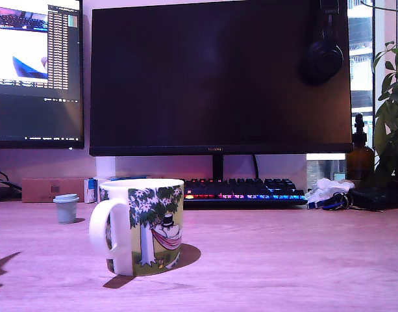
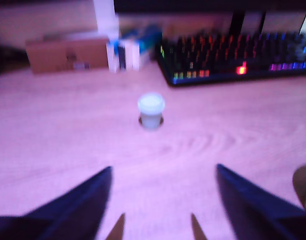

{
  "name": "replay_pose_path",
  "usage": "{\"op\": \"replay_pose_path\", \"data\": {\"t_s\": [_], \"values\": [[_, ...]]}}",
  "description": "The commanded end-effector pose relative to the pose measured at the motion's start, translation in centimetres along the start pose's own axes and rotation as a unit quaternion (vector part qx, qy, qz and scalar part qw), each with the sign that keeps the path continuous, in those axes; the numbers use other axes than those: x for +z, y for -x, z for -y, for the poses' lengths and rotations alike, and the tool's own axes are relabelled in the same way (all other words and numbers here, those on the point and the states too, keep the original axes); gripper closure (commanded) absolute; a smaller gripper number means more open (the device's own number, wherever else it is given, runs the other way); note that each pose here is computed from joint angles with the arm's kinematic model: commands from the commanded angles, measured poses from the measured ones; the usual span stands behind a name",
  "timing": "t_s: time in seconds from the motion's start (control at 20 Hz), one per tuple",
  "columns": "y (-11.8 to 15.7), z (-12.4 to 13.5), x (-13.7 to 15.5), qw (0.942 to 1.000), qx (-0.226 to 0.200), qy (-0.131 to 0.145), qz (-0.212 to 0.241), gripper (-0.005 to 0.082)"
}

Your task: Pick up the coffee capsules on the table and drop them inside the coffee cup

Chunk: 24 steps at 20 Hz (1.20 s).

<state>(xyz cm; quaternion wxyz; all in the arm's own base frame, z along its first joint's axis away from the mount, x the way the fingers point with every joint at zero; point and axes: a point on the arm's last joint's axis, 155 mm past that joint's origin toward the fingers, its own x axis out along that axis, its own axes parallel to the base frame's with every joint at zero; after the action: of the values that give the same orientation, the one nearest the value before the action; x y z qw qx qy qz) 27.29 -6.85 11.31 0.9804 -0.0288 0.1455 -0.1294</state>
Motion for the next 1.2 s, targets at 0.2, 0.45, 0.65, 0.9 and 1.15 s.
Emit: {"op": "replay_pose_path", "data": {"t_s": [0.2,0.45,0.65,0.9,1.15], "values": [[-1.0,-0.4,-1.2,0.9999,0.007,-0.001,-0.012,0.0095],[-2.1,-0.5,-1.6,0.9998,0.007,-0.006,-0.015,0.0095],[-3.1,-0.7,-2.2,0.9997,0.007,-0.006,-0.021,0.0095],[-4.3,-0.9,-3.3,0.9994,0.008,-0.005,-0.032,0.0095],[-5.4,-1.0,-3.9,0.9996,0.007,-0.006,-0.027,0.0095]]}}
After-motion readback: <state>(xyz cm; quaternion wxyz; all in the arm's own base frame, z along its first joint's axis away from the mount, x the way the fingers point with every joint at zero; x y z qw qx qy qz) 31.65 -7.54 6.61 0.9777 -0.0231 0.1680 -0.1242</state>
